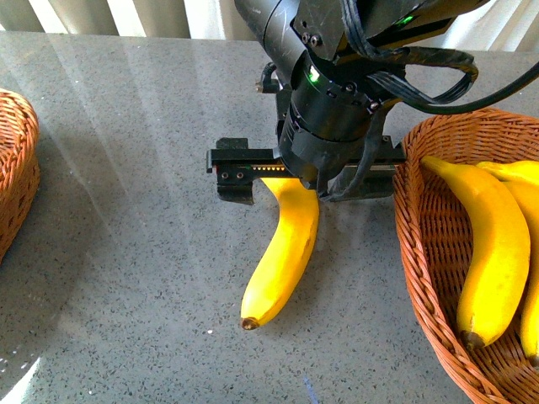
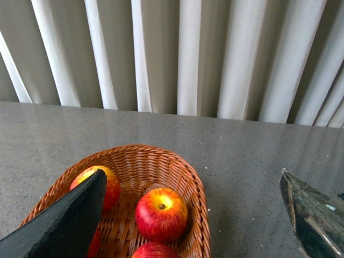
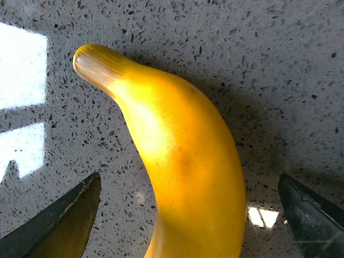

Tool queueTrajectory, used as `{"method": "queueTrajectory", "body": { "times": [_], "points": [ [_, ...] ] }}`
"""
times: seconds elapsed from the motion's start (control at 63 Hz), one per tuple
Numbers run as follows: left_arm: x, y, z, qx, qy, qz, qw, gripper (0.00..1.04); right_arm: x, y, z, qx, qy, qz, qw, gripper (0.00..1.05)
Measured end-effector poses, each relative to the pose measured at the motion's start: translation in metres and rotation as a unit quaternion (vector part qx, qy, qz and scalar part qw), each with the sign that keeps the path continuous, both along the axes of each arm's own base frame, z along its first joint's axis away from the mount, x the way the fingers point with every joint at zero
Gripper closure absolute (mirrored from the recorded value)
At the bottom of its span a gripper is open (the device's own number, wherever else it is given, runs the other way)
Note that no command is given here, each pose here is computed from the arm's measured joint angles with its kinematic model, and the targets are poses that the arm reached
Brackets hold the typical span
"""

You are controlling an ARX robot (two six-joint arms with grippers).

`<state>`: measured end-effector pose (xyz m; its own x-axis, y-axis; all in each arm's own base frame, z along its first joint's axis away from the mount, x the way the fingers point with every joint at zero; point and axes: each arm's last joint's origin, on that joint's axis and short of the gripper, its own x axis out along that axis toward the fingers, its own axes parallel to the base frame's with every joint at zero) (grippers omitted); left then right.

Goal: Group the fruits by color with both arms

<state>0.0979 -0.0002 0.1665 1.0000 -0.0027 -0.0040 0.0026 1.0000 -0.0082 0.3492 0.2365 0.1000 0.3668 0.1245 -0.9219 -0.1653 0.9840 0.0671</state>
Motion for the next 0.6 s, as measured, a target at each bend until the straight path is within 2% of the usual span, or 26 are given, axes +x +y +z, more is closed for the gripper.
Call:
{"method": "queueTrajectory", "body": {
  "times": [0.349, 0.492, 0.604],
  "points": [
    [0.0, 0.0, 0.0, 0.0, 0.0, 0.0, 1.0, 0.09, -0.002, 0.005, 0.0, 0.009, 0.002, 0.009, 1.0, 0.66],
    [0.0, 0.0, 0.0, 0.0, 0.0, 0.0, 1.0, 0.09, -0.001, 0.005, 0.004, 0.014, -0.001, 0.009, 1.0, 0.69],
    [0.0, 0.0, 0.0, 0.0, 0.0, 0.0, 1.0, 0.09, 0.0, 0.002, 0.023, 0.035, -0.017, 0.009, 0.999, 0.69]
  ]
}}
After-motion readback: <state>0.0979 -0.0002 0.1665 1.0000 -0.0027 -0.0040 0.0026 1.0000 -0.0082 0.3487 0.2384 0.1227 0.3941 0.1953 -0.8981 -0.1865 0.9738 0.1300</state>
